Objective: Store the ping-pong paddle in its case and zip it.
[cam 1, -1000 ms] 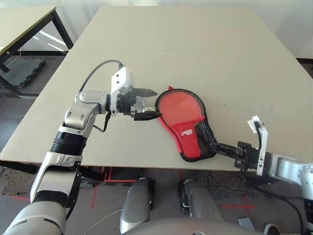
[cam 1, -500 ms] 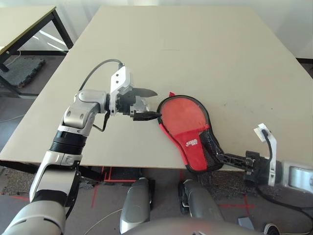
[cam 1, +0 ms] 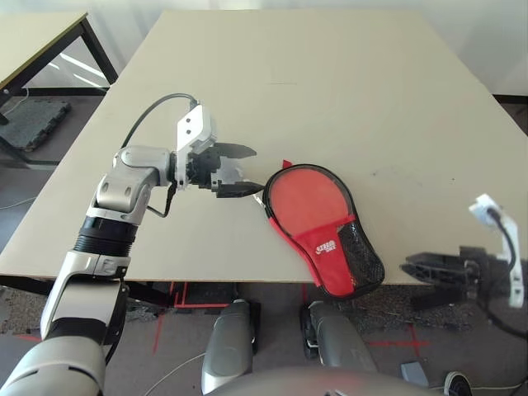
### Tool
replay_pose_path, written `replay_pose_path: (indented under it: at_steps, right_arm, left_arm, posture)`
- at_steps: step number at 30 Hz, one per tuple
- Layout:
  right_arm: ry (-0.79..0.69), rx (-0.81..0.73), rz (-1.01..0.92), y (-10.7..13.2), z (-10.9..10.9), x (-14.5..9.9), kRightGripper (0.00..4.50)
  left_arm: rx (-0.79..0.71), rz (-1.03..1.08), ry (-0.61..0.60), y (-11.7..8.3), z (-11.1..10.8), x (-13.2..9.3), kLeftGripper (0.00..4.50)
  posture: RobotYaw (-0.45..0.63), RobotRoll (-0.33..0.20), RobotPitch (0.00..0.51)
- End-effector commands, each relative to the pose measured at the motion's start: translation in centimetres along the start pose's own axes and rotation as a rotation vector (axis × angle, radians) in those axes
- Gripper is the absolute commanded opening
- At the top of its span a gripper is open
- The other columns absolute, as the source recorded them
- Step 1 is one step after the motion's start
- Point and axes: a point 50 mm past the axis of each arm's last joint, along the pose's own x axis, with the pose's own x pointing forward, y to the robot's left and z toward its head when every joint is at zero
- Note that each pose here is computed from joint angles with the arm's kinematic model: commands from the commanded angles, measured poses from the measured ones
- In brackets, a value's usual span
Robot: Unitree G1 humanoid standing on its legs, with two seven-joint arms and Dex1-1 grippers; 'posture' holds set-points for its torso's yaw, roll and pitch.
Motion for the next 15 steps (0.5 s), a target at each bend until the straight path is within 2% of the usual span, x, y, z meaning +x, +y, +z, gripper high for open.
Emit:
replay_pose_path:
  at_steps: [1, 6, 8, 15]
  right_arm:
    - [-0.011, -0.136, -0.013, -0.7, 2.1, 1.5, 4.45]
    - [0.026, -0.334, 0.023, -0.9, 3.8, 6.1, 4.45]
    - [0.039, -0.364, 0.063, -0.8, 4.0, 7.7, 4.45]
    - [0.113, -0.400, 0.133, -1.5, 3.3, 11.0, 4.45]
  left_arm:
    - [-0.038, -0.005, 0.025, -0.3, 0.1, -1.1, 4.50]
    - [-0.020, 0.066, 0.040, 0.0, 0.0, -2.0, 4.50]
    - [-0.022, 0.085, 0.043, 0.0, 0.0, -2.2, 4.50]
    - [-0.055, 0.183, 0.097, 0.3, -1.0, -2.2, 4.50]
  posture:
    - [0.10, 0.000, 0.128]
    - [0.13, 0.000, 0.123]
    - [0.14, 0.000, 0.121]
    - [0.16, 0.000, 0.126]
